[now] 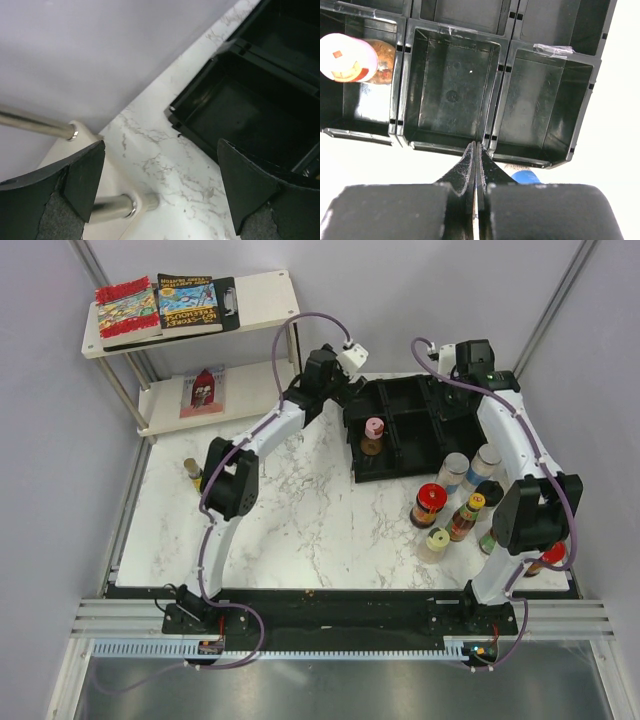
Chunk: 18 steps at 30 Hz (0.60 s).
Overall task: Organize the condiment bottles
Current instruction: Move the storage box to the center of the board.
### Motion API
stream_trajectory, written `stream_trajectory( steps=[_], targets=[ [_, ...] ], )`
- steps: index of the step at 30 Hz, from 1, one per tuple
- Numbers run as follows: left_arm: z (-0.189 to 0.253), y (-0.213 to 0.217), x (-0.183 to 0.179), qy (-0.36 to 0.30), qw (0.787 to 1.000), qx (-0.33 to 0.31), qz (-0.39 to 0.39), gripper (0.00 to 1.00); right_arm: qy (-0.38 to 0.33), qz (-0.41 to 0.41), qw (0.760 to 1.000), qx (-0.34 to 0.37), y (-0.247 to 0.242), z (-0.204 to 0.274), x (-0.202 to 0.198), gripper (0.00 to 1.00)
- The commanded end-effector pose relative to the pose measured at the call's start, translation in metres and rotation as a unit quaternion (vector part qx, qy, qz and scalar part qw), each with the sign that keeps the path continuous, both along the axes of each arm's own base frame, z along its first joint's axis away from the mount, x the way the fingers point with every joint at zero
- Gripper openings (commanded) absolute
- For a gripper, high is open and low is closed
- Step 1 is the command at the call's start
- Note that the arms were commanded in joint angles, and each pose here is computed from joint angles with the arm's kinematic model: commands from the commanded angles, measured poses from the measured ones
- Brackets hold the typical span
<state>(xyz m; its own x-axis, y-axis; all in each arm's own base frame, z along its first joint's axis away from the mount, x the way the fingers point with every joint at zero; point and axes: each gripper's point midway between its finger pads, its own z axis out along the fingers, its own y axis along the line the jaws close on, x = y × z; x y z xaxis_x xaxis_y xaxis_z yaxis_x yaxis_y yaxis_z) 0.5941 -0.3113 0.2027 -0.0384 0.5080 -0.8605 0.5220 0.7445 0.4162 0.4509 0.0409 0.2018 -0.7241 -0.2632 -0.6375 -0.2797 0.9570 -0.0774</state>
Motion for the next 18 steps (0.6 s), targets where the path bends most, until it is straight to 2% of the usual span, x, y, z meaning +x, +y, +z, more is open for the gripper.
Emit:
stream_trajectory(
  steps=[1,4,10,14,18],
  targets=[
    [-0.018,-0.026,0.019,-0.029,0.999,0.024,-0.025,0.99,-0.026,0.004,1.0,-0.005,-0.002,0.022,-0.01,0.0],
    [-0.027,-0.031,0.028,-0.04,0.998,0.038,-0.019,0.99,-0.023,0.008,1.0,-0.004,0.0,0.02,-0.015,0.01],
    [-0.071,-0.028,0.033,-0.027,0.996,0.079,-0.02,0.99,-0.014,0.014,1.0,-0.006,0.002,0.014,-0.02,0.01],
    [-0.086,-0.024,0.024,-0.008,0.995,0.092,-0.026,0.99,-0.004,0.012,1.0,-0.005,0.003,0.005,-0.018,0.01],
    [-0.111,-0.014,-0.003,0.034,0.993,0.105,-0.044,0.98,0.003,0.006,1.0,-0.007,0.001,-0.004,-0.014,0.01]
  ],
)
